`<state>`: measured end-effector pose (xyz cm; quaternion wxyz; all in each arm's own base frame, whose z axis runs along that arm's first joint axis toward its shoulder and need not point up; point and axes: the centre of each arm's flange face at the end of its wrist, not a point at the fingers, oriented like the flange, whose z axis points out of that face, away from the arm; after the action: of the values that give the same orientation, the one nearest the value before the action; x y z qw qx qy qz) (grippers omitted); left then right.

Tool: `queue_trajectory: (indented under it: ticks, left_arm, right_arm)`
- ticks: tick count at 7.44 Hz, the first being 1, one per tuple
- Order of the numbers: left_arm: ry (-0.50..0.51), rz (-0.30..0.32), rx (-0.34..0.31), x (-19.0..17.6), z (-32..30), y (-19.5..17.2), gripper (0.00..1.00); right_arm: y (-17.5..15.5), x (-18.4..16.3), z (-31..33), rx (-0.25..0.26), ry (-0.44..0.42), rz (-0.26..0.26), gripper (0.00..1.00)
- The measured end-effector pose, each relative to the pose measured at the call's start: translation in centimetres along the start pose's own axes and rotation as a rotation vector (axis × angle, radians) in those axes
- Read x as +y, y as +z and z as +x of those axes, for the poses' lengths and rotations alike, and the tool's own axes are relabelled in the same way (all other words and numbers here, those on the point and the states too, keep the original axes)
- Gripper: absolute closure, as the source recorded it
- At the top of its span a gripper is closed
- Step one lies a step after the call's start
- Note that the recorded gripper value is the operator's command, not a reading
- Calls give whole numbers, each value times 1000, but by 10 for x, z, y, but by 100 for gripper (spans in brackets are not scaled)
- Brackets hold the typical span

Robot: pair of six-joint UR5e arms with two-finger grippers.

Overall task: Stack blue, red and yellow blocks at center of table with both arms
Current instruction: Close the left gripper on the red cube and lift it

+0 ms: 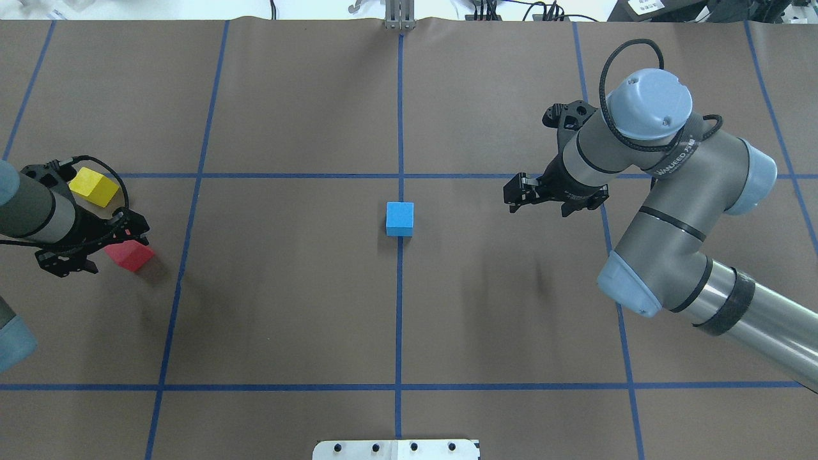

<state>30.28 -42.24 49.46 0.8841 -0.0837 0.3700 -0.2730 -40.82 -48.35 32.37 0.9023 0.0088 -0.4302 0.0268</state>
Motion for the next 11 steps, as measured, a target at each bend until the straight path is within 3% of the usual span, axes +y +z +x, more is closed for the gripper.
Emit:
queue_trajectory:
  ticks: [5,7,8,10,11]
  left_arm:
    - [-5,4,-7,-5,-2,14,0]
    - [-10,4,-16,-8,-2,20,11]
    - [-10,4,-17,-9,-1,21,29]
    - [-11,0,-16,-9,0,22,100]
    - [-11,-3,-14,-8,1,21,100]
  right_arm:
    - [0,0,1,1,2,2,0]
    - [1,0,4,4,4,1,0]
    - [2,0,5,6,5,0,0]
    - [4,1,8,11,7,-2,0]
    - [4,2,9,12,8,-2,0]
